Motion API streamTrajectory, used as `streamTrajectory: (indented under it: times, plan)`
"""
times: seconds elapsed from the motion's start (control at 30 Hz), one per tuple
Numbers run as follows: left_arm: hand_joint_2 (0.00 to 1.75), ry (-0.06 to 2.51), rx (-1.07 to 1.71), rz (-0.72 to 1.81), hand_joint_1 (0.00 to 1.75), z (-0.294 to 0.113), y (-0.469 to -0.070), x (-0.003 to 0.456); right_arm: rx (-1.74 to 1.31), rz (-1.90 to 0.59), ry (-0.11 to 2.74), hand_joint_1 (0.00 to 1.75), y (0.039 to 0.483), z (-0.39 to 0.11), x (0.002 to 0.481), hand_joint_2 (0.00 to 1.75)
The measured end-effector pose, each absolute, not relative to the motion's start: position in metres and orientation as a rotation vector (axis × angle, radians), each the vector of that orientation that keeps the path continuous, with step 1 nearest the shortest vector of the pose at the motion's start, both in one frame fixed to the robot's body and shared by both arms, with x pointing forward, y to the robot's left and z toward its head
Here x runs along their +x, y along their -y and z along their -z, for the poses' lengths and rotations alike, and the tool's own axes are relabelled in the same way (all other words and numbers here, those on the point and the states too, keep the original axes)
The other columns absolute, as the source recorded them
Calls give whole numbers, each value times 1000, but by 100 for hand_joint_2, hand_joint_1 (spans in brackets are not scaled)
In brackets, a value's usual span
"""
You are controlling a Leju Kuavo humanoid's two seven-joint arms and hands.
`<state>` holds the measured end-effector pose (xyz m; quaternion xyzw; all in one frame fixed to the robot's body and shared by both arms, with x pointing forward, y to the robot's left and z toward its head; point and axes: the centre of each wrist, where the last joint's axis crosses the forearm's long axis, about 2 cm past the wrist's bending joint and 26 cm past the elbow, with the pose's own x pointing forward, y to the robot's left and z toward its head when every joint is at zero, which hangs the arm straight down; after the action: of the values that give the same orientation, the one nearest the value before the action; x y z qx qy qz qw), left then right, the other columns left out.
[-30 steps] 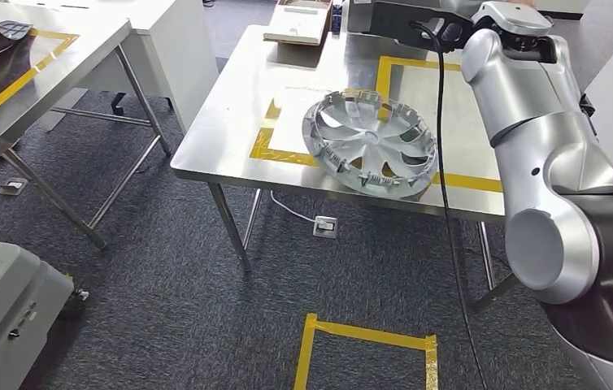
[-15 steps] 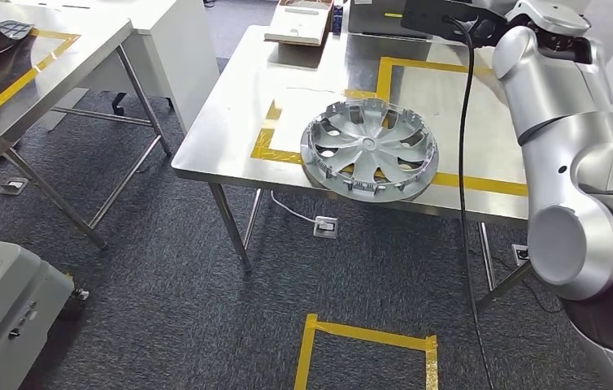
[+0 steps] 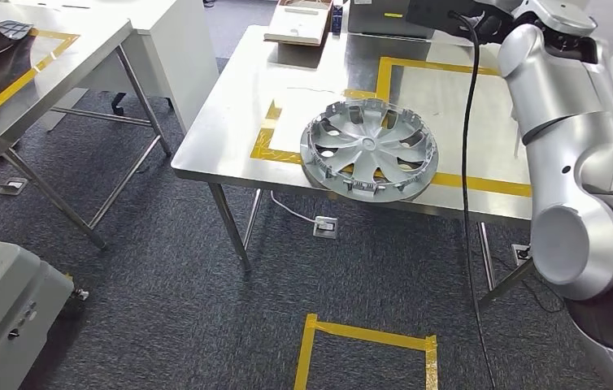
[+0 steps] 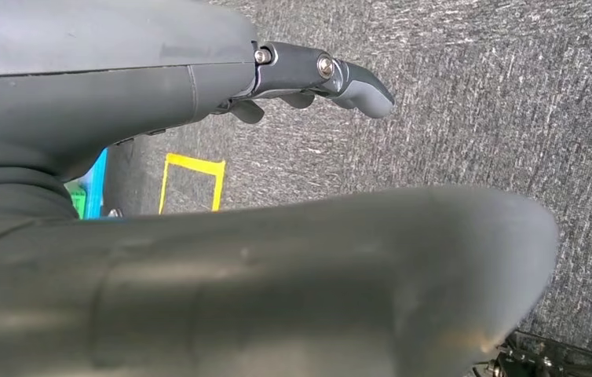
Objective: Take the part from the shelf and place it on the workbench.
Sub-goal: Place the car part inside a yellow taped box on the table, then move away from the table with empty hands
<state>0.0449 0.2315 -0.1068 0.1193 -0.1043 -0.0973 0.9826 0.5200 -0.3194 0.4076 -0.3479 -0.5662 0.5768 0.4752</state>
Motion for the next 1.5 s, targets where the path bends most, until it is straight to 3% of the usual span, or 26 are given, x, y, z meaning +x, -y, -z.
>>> streamTrajectory:
  times: [1.5]
  plan:
    - [0,228,253,176,0,107,-235,49,-858,-1418,1423,0,290,-420,521,0]
